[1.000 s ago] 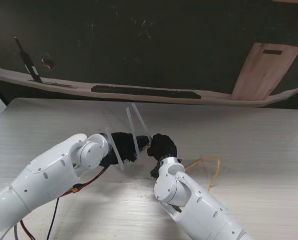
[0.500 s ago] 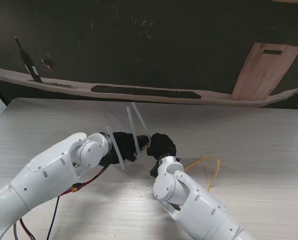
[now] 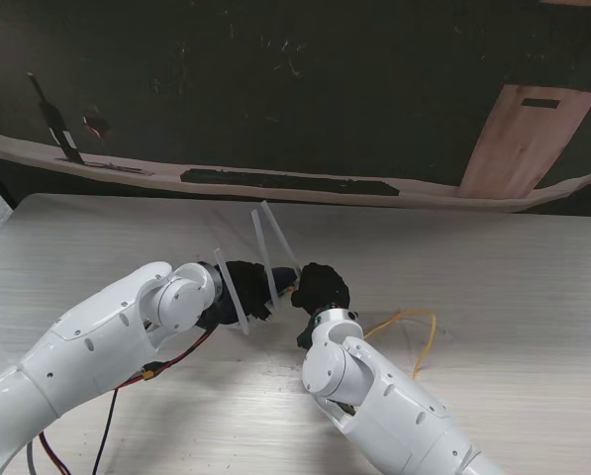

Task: Untangle the Ethernet cable and plug it into the router

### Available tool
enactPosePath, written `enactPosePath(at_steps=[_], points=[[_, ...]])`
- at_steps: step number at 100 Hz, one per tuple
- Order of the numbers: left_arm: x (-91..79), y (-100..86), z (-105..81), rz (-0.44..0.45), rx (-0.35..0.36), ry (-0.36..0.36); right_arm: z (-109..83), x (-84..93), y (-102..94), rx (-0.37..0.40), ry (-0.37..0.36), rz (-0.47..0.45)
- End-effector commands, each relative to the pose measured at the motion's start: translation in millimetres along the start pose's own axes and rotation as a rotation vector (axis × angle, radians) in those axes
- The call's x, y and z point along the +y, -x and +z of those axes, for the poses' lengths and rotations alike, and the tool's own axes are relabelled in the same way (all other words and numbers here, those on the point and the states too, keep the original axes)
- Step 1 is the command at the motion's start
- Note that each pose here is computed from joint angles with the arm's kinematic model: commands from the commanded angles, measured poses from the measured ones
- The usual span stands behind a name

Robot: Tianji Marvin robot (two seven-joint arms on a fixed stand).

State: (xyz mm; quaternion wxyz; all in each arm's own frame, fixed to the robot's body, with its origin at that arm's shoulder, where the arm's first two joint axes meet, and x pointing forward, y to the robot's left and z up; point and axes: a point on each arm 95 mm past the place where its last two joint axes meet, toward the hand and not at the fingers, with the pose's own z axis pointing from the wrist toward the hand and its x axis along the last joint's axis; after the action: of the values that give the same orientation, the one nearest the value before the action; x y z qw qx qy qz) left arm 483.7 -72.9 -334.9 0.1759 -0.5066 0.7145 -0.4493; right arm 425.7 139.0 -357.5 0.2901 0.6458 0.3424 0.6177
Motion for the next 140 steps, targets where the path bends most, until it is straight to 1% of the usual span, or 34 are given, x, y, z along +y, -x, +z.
enactPosePath(at_steps=[1, 50, 89, 108, 140], points=[[48.3, 1.4, 2.6, -0.021, -0.003, 0.133, -1.7, -6.8, 2.9, -0.009, -0.032, -0.001], [47.7, 1.5, 2.9, -0.020, -0.003, 0.131, -2.9, -5.5, 5.1, -0.007, -0.029, -0.016], [48.3, -1.5, 3.8, -0.014, 0.013, 0.145, 0.0, -3.3, 4.3, -0.001, -0.010, -0.019], [48.9, -1.7, 3.0, -0.013, 0.008, 0.145, 1.5, -1.3, 5.3, -0.008, 0.005, -0.018], [49.3, -4.6, 3.5, -0.011, 0.002, 0.146, 0.4, -2.9, -1.9, 0.023, -0.014, -0.003]])
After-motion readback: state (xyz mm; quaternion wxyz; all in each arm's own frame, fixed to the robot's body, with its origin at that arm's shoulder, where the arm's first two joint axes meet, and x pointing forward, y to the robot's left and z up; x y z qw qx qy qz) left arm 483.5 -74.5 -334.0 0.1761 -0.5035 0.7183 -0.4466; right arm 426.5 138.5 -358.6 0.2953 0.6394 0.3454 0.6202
